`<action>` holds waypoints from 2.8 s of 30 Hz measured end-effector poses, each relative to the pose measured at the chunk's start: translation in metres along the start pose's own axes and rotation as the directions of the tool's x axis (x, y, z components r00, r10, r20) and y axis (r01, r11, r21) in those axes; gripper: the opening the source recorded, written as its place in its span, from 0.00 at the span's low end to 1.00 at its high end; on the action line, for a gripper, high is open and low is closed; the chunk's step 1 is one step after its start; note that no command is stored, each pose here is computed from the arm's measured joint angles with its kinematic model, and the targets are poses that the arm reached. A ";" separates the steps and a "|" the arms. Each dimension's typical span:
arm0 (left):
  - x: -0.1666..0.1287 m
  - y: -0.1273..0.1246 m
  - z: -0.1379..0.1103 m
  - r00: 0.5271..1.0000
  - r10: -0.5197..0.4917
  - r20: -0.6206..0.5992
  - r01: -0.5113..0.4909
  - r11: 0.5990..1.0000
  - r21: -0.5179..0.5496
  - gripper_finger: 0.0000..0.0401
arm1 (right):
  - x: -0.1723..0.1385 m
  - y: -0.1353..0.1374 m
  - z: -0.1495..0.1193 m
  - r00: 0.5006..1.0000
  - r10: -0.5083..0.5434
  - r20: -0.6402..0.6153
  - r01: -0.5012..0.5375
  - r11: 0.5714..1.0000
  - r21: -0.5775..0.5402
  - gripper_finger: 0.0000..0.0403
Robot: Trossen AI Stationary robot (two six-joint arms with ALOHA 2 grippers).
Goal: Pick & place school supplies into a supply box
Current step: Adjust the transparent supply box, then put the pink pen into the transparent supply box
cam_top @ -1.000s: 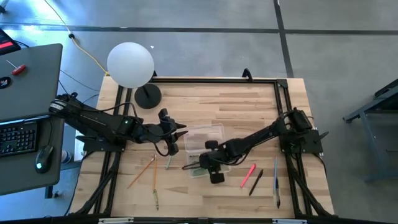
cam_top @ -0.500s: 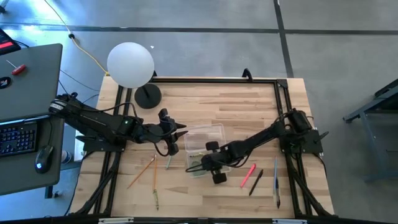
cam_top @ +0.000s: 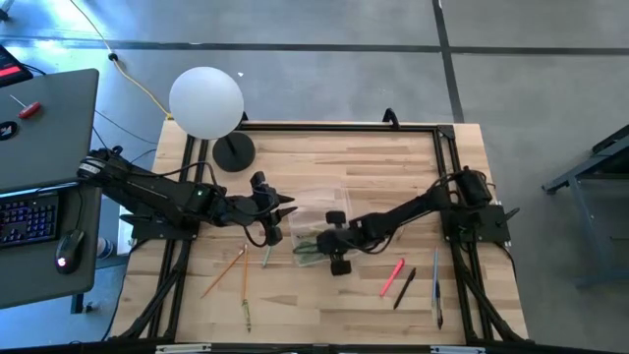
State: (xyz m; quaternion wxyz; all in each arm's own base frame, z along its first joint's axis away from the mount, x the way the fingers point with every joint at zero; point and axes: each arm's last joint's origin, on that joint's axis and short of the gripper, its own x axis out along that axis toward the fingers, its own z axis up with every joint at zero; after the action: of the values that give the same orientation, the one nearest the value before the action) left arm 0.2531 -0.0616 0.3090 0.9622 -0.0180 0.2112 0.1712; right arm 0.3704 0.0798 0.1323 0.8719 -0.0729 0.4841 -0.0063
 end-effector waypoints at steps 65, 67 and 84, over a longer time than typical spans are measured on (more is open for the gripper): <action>0.000 0.001 -0.005 0.998 -0.022 -0.058 0.019 0.999 -0.048 0.34 | -0.106 0.088 -0.096 0.892 0.211 -0.399 -0.299 0.938 -0.174 0.36; 0.000 0.000 -0.005 0.998 -0.022 -0.058 0.019 0.999 -0.048 0.34 | -0.102 0.084 -0.098 0.895 0.214 -0.391 -0.293 0.943 -0.157 0.36; 0.000 0.001 -0.007 0.997 -0.024 -0.072 0.021 0.999 -0.040 0.34 | -0.080 0.072 -0.122 0.909 0.218 -0.355 -0.289 0.944 -0.161 0.22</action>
State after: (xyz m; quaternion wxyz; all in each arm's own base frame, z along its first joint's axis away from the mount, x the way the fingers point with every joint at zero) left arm 0.2498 -0.0617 0.3029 0.9552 -0.0456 0.2424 0.1638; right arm 0.2209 0.1427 0.1266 0.7585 -0.0987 0.6272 0.1466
